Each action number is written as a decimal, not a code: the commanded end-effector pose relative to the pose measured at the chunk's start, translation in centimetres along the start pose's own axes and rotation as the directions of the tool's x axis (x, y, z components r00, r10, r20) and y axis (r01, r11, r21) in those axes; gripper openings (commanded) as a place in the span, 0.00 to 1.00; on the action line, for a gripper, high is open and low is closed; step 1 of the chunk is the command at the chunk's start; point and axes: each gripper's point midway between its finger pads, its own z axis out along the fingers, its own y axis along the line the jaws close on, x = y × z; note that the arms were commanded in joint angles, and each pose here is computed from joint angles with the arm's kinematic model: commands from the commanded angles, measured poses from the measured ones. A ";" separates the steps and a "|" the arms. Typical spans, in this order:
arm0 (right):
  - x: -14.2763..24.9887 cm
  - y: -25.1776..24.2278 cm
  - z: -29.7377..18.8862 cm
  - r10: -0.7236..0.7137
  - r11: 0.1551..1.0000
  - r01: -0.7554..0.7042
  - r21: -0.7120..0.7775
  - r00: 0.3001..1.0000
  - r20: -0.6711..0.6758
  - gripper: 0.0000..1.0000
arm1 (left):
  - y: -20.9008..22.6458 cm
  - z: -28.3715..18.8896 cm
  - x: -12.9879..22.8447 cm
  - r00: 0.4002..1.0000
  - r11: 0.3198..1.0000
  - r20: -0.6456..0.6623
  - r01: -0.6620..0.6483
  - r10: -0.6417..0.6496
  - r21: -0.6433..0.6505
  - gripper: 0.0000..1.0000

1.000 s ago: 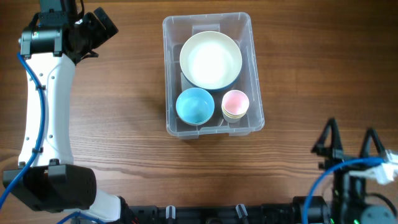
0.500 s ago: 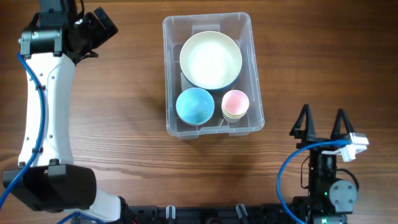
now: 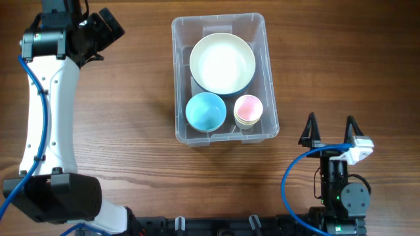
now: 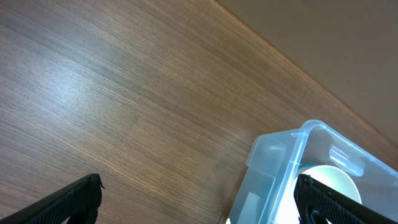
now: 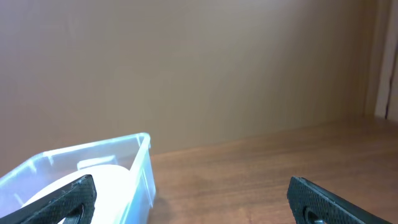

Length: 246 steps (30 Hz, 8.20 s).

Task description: Pack container

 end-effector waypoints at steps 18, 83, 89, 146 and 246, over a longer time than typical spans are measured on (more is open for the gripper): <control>3.6 0.6 -0.4 -0.136 0.989 0.127 -0.069 0.981 -0.139 1.00 | -0.3 -1.2 -0.6 1.000 1.000 0.024 0.012 -0.013 0.024 1.00; 3.8 0.6 -0.4 -0.136 0.989 0.127 -0.069 0.980 -0.145 1.00 | 10.1 -47.2 16.9 0.595 0.862 0.766 -0.227 -0.245 0.452 1.00; 3.8 0.6 -0.4 -0.136 0.989 0.127 -0.069 0.980 -0.145 1.00 | 13.0 -44.2 21.2 0.680 0.898 0.707 -0.165 -0.195 0.407 1.00; 3.8 0.6 -0.4 -0.136 0.989 0.127 -0.069 0.980 -0.145 1.00 | 8.7 -7.8 18.3 0.741 0.851 0.654 -0.239 -0.151 0.467 1.00; 3.8 0.6 -0.4 -0.136 0.990 0.127 -0.069 0.980 -0.145 1.00 | 10.2 -4.3 19.6 0.590 0.840 0.748 -0.537 0.305 0.081 1.00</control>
